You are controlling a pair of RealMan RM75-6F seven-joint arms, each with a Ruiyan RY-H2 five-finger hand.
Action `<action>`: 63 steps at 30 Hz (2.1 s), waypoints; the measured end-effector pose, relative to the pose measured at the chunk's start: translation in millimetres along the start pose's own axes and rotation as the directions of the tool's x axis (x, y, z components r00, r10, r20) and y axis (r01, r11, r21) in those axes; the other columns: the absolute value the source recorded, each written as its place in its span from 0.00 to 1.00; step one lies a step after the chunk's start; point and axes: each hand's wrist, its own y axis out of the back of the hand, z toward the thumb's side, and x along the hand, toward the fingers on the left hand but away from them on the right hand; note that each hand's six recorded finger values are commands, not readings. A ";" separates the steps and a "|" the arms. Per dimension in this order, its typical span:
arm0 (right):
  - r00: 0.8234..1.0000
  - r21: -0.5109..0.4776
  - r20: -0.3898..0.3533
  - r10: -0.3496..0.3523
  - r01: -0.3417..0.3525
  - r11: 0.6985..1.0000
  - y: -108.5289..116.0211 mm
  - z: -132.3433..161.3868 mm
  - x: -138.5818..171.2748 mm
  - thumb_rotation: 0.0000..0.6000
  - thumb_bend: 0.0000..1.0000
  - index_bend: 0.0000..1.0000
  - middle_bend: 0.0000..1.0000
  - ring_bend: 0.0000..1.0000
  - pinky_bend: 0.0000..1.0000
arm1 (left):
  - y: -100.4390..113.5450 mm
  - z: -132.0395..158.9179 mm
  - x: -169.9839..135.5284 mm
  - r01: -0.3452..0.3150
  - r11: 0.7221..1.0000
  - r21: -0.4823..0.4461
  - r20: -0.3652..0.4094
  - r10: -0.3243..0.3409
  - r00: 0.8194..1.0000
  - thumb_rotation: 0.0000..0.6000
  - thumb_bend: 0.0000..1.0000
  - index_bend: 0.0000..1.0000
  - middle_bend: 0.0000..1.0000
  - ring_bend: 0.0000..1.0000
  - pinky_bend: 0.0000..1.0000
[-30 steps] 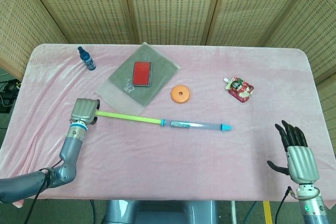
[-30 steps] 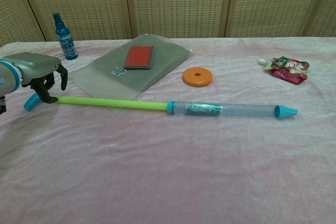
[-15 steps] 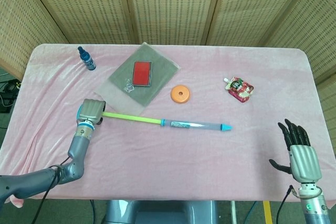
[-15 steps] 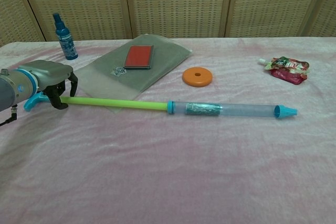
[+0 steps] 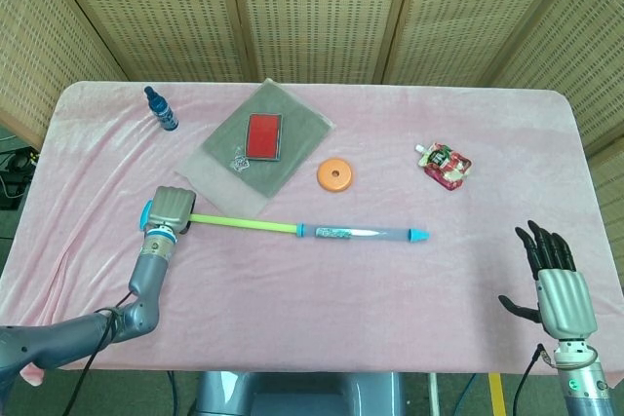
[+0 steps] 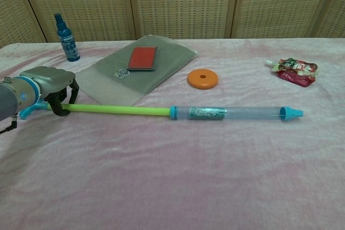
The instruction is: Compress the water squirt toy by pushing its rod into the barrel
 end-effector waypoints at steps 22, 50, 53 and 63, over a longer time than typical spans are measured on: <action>0.999 -0.001 -0.007 0.053 -0.053 0.999 -7.6 9.6 6.0 1.00 0.20 0.07 0.22 0.15 0.26 | 68.9 -12.3 -55.2 -0.095 0.973 -0.209 0.049 0.107 0.993 1.00 0.65 0.78 0.90 0.81 0.74; 0.997 -0.022 0.036 0.064 -0.063 0.998 1.4 56.8 -17.2 1.00 0.34 0.34 0.95 0.89 0.67 | 131.7 -8.7 -97.9 -0.193 0.936 -0.294 0.051 0.217 0.975 1.00 0.65 0.84 0.92 0.83 0.76; 0.995 -0.016 0.052 0.087 -0.086 0.996 -3.7 58.4 -19.5 1.00 0.34 0.36 0.96 0.89 0.67 | 133.0 -10.6 -99.6 -0.193 0.934 -0.300 0.048 0.217 0.975 1.00 0.65 0.84 0.92 0.83 0.76; 0.982 -0.016 0.092 0.165 -0.164 0.986 -30.8 67.9 -31.4 1.00 0.37 0.38 1.00 1.00 0.76 | 135.4 -11.2 -102.3 -0.191 0.933 -0.306 0.050 0.216 0.975 1.00 0.65 0.84 0.92 0.83 0.76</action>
